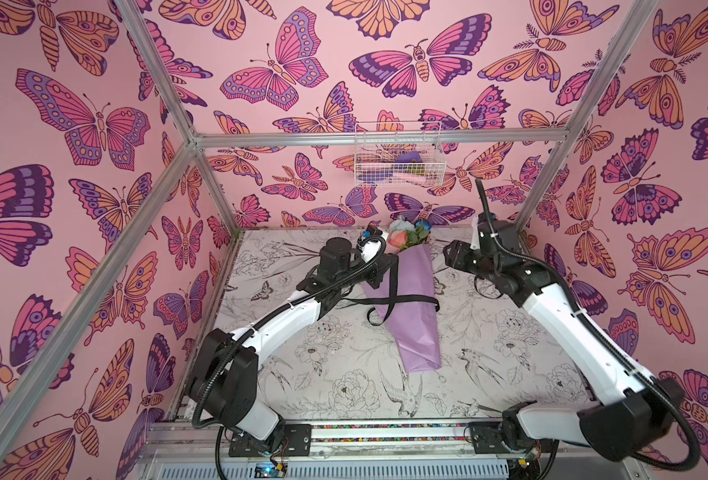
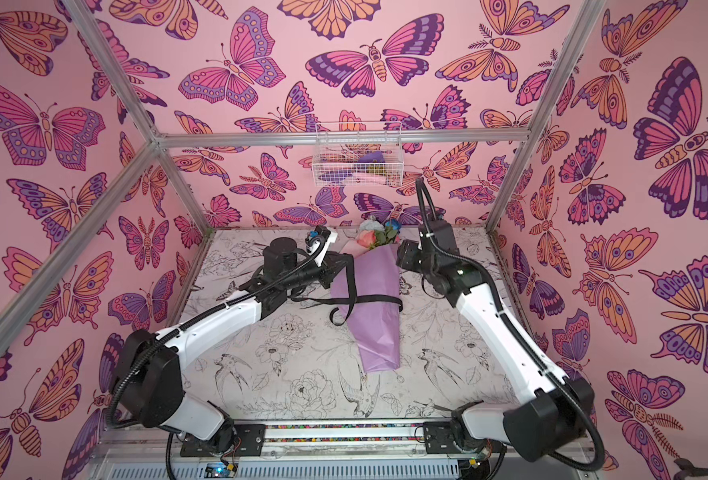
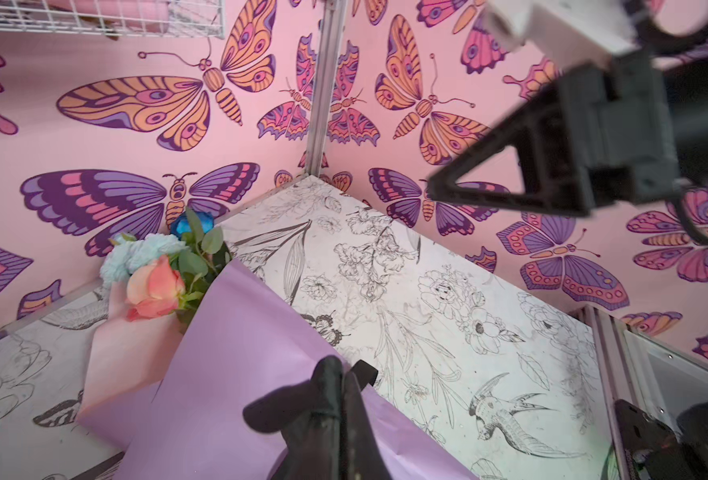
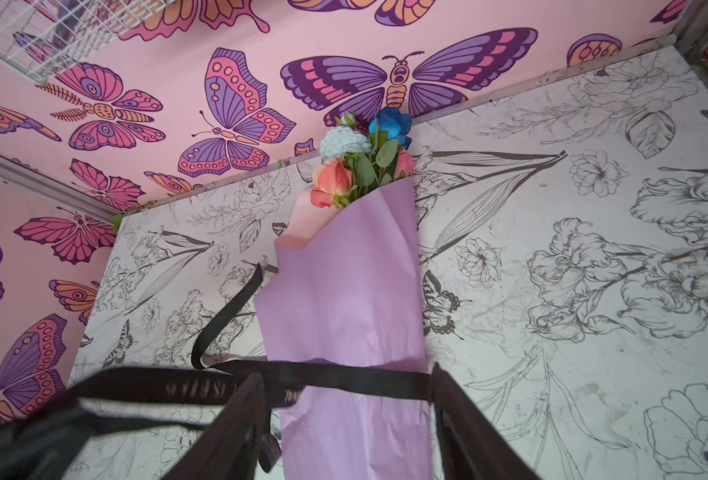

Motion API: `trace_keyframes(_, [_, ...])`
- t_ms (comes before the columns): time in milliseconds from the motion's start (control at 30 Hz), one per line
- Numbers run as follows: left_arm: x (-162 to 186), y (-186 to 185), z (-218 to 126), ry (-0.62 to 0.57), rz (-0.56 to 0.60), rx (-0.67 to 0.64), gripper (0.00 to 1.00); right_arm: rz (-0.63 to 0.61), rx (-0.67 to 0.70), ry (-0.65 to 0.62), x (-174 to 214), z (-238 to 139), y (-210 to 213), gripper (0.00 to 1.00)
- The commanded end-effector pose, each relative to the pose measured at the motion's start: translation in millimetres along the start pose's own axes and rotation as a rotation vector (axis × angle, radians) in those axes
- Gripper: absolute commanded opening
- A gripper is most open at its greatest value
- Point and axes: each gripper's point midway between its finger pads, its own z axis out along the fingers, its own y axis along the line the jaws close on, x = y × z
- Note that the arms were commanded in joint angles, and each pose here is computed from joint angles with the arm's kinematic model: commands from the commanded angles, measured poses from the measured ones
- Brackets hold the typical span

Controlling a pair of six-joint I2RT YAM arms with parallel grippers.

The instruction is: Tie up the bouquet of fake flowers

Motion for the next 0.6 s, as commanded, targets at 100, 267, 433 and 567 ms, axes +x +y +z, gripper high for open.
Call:
trace_keyframes(100, [16, 44, 17, 0.114, -0.153, -0.157, 0.0, -0.207, 0.0, -0.01, 51, -5, 20, 0.61])
trace_keyframes(267, [22, 66, 25, 0.148, -0.246, -0.189, 0.0, -0.512, -0.096, 0.024, 112, 0, 90, 0.6])
trace_keyframes(433, [25, 80, 30, 0.172, -0.327, -0.185, 0.0, -0.798, -0.284, 0.059, 180, 14, 167, 0.6])
trace_keyframes(567, [29, 89, 33, 0.185, -0.397, -0.161, 0.0, -0.997, -0.274, 0.099, 226, 47, 198, 0.62])
